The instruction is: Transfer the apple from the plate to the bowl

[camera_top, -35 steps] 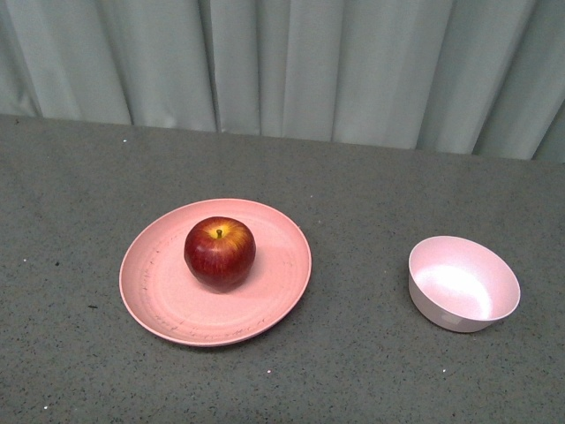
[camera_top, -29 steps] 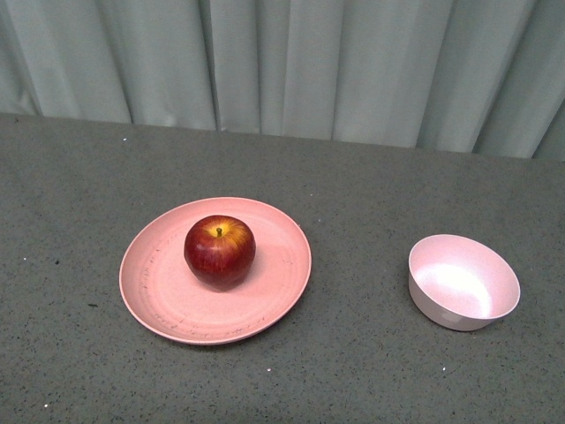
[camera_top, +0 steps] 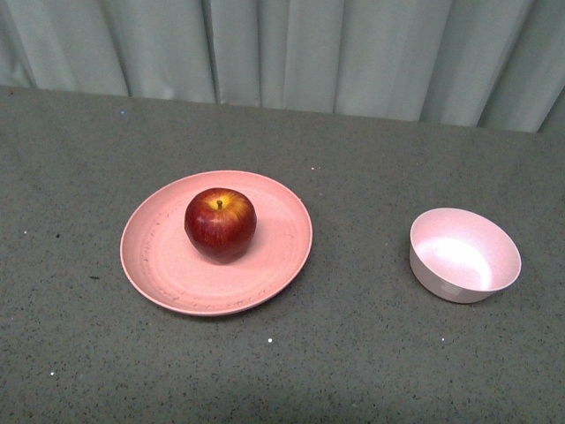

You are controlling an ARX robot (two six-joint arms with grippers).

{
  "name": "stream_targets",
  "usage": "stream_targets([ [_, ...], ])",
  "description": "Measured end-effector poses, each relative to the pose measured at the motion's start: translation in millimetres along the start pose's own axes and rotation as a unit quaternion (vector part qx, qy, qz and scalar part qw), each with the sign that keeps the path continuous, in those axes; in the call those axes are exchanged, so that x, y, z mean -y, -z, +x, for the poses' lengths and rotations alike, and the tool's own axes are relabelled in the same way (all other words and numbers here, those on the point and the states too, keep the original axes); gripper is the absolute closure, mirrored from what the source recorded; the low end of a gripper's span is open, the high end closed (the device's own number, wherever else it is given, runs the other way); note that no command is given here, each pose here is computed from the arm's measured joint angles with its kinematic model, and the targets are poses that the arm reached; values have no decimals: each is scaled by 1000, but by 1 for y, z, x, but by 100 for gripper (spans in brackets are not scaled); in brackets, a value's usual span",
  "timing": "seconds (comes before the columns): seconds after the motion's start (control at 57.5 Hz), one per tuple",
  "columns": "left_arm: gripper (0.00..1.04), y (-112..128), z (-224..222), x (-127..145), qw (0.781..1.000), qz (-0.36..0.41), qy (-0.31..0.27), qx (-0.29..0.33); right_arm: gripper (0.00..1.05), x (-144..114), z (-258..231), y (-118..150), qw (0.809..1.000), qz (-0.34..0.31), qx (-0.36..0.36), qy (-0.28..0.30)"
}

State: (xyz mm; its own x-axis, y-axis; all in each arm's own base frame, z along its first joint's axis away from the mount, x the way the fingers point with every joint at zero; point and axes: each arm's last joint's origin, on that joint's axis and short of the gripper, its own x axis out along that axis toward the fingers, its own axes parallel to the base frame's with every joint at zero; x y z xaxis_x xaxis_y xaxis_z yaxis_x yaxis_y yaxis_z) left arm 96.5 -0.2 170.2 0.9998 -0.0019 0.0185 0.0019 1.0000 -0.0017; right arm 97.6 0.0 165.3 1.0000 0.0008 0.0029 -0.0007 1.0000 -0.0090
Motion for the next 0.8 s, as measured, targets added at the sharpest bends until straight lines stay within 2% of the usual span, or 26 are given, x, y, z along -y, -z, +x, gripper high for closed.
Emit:
stream_targets([
  [0.8,7,0,0,0,1000,0,0,0,9,0,0,0,1000,0,0,0],
])
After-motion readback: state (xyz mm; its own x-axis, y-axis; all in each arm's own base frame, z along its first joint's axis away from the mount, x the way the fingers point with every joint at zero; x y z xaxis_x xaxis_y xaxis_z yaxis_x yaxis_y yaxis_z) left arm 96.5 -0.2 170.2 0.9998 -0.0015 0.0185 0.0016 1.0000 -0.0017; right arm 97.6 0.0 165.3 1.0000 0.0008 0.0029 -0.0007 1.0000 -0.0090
